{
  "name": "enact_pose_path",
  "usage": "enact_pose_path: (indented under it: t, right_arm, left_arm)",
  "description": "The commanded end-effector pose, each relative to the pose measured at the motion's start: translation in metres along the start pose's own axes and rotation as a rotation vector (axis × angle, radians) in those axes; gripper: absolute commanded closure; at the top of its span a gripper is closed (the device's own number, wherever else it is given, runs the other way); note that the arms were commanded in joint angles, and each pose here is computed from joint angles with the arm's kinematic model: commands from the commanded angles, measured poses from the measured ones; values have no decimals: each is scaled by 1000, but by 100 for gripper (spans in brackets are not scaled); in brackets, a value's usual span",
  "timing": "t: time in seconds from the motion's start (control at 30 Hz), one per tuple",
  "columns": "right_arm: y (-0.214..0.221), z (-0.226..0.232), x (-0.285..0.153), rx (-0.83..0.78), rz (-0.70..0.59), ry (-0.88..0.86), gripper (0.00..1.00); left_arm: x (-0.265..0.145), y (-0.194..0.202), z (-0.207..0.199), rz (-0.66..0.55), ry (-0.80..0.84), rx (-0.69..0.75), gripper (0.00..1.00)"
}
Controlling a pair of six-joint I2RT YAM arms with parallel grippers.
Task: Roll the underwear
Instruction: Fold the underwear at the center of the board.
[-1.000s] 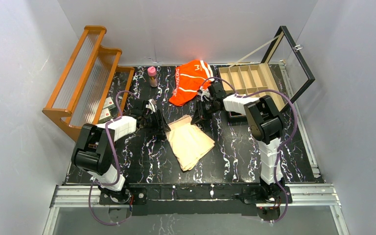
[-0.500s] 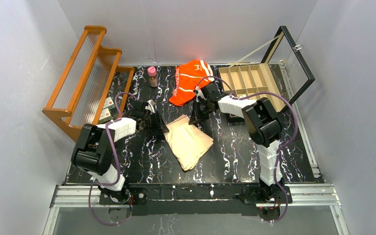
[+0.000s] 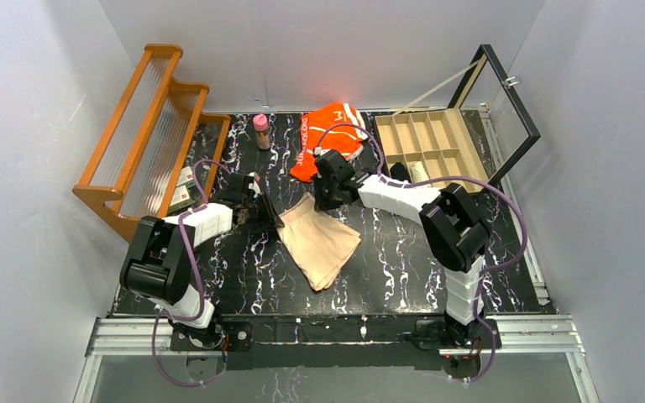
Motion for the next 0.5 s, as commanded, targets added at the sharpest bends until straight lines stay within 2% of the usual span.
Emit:
enact_pose_path:
  t: [0.0,0.2,0.47]
  right_arm:
    - [-8,12,-18,-38,-135,74,99]
    - [6,32,-19,-96,-148,80,99]
    - [24,57,-18,-133,-103,11,99]
  left_arm:
    - [-8,5,10,4,-79,-17,73]
    - [-7,5,9,11,-75,-24,74]
    - [-7,3,7,-7,-65,-30,82]
Point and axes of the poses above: each gripper's point midway between its finger pads, its own x axis out along the fingers, its own z axis along the line the jaws close on, y = z × x, the point moved 5 cm from there along -x, back along the fingers, and after that the axes turned 14 degrees about x, right-handed, at the moved point
